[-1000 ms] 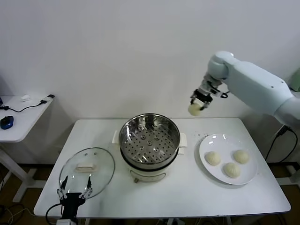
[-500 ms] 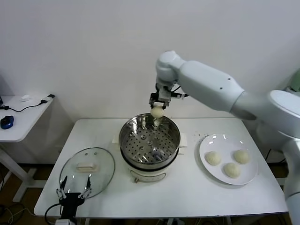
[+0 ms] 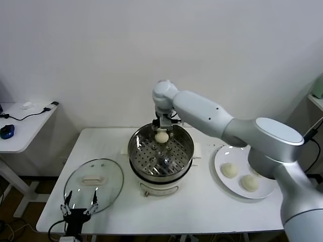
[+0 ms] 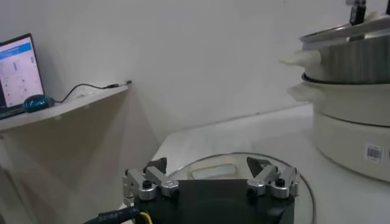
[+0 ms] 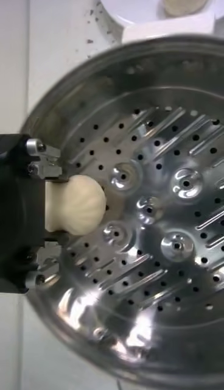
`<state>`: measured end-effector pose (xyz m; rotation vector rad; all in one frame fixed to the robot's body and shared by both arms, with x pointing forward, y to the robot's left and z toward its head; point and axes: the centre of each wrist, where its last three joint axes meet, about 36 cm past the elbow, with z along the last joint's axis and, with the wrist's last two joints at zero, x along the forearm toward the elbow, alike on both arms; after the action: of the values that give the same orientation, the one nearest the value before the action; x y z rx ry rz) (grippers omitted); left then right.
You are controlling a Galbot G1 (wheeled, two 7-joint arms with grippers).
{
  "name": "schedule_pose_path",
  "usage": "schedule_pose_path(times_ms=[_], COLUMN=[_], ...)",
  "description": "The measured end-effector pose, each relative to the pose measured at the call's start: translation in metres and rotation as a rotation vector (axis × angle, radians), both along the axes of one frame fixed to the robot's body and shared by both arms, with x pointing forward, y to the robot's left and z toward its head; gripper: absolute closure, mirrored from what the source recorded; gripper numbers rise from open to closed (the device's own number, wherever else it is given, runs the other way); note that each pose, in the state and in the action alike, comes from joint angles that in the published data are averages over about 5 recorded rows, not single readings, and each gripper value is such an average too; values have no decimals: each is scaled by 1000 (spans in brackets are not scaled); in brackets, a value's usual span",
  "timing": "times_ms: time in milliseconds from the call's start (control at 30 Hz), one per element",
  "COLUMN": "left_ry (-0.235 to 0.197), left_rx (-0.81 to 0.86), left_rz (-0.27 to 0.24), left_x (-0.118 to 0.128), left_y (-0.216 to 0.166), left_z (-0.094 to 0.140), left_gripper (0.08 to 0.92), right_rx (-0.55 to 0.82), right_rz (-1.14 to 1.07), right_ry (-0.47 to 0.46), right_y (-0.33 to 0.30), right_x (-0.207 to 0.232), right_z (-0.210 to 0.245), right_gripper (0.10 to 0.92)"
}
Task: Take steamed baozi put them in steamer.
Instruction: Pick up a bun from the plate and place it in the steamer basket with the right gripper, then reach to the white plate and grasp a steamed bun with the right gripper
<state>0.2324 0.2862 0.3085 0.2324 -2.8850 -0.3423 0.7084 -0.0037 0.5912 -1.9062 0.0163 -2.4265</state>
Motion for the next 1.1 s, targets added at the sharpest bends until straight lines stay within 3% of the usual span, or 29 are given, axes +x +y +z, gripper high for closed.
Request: schedule_pose_path(times_ms=[367,800,1100], left_ry=[1,-6,-12], left_rx=[-1,5,6], left_rz=[-2,-13,-19], left_x=[0,0,0], left_y=[0,-1,-2], left_z=[-1,3,8], left_gripper=[177,177,177], right_rx=[5,60,209], right_rz=[14,-43,-360], right_ry=[15,18,37], right_y=[0,-39,-142], right_x=[0,2,2], right_z=[-3,69,125], right_gripper=[210,200,200])
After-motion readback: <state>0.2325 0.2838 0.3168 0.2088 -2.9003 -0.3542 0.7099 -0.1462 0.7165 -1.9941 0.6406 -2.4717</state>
